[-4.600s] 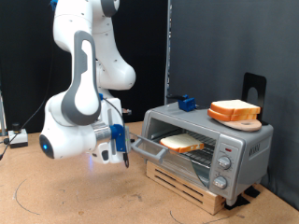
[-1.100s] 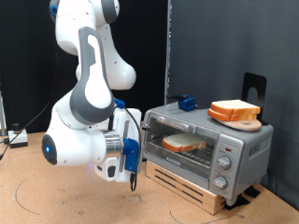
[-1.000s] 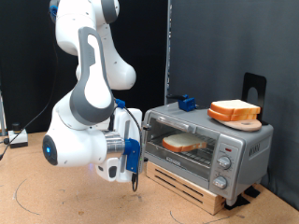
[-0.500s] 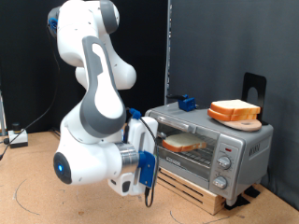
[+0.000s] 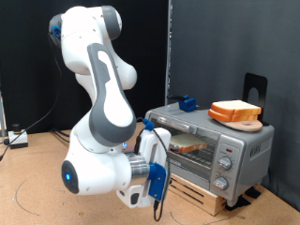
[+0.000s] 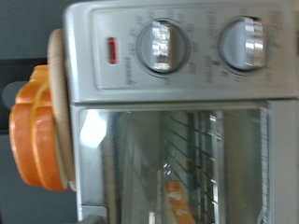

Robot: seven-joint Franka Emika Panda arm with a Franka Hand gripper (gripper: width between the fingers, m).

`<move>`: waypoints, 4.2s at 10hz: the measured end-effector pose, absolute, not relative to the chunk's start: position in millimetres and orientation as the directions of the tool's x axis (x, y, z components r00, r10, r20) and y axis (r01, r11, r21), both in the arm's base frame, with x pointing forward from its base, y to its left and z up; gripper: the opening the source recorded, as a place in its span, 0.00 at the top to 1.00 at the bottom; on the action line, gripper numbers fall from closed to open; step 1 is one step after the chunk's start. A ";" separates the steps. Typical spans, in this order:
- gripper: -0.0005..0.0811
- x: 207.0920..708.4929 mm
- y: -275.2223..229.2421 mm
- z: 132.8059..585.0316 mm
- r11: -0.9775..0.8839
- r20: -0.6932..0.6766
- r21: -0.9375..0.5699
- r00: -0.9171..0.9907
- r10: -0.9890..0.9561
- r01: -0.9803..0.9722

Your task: Make a piece of toast with the oven

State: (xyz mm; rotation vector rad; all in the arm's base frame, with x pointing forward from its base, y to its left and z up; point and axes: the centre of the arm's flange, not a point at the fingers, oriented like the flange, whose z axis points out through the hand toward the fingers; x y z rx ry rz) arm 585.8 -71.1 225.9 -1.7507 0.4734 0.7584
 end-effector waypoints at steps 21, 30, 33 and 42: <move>0.00 626.4 5.0 152.6 -0.361 -0.643 -0.746 0.747 0.171 -0.560; 0.00 607.0 71.5 131.7 -0.406 -0.654 -0.734 0.728 0.207 -0.544; 0.04 603.4 79.3 128.6 -0.403 -0.657 -0.732 0.725 0.204 -0.550; 0.88 604.9 76.2 136.9 -0.385 -0.650 -0.739 0.735 0.194 -0.552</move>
